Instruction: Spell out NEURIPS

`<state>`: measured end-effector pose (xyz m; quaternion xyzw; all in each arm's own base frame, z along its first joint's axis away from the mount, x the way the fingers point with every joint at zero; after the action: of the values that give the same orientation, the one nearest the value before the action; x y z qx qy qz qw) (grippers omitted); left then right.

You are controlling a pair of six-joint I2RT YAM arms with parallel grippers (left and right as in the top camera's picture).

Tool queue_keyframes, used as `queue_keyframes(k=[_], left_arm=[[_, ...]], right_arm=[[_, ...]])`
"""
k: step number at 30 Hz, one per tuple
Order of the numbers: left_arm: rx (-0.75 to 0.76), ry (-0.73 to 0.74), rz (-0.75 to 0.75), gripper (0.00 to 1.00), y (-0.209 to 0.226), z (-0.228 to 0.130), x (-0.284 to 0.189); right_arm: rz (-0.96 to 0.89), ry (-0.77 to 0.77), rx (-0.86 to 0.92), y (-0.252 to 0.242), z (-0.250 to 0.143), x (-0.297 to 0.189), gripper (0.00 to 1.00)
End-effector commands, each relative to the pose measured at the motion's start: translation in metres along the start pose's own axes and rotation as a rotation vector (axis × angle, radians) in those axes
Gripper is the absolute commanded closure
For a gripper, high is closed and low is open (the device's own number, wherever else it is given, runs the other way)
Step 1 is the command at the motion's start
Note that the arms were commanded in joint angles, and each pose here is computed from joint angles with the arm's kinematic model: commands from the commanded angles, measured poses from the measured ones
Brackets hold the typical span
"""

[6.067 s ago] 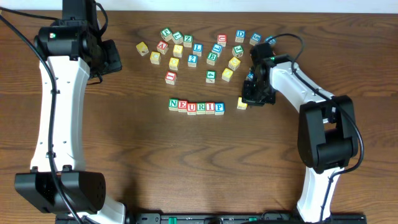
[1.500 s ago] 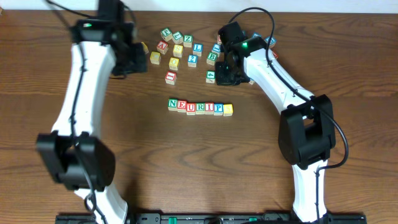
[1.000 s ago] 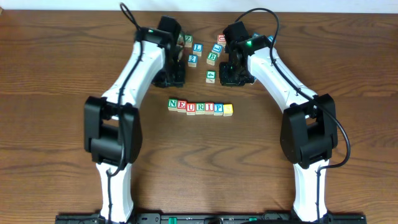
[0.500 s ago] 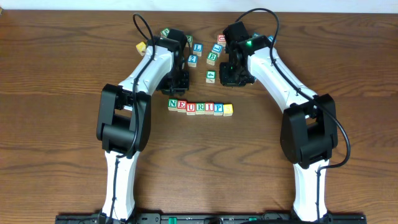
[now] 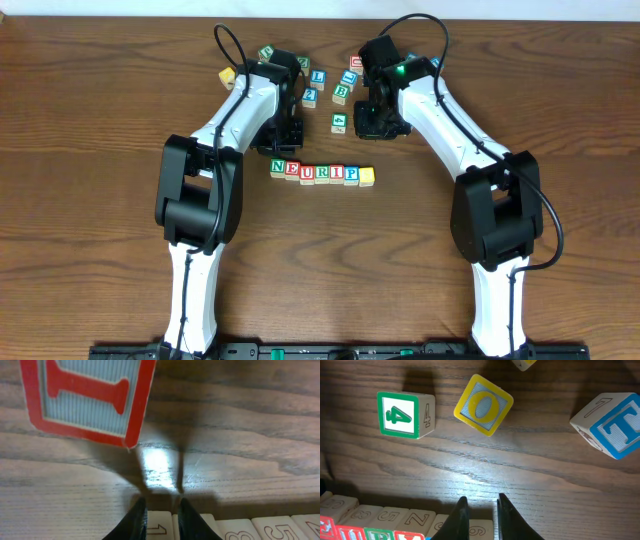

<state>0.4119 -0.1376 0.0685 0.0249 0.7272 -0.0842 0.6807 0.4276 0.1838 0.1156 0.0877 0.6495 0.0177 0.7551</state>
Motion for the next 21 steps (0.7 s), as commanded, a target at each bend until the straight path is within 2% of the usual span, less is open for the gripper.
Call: queue_keyframes(k=[1,15,21], left_arm=[[-0.007,0.029,0.017,0.79,0.0005,-0.0040,0.0072],[0.011,0.045,0.021,0.79,-0.0052,-0.0079,0.0077],[0.015,0.002,0.014,0.79,-0.0068,0.0000,0.0081]], right_arm=[[-0.009,-0.011,0.007,-0.0012,0.0023,-0.0025,0.85],[-0.011,-0.007,0.008,-0.0016,0.0015,-0.0025,0.85],[-0.011,-0.007,0.008,-0.0016,0.0015,-0.0025,0.85]])
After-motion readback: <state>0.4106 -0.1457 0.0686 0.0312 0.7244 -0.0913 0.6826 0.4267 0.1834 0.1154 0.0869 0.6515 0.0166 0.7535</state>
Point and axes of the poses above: each gripper's point midway between its finger pads, its own x axis out along the fingers, its own y axis along the line the jaws close on, z = x × y, the point moved 6 cm from there along -x, back along the fingers, and after that the axes turned 8 degrees about x, right-handed, at the moved point
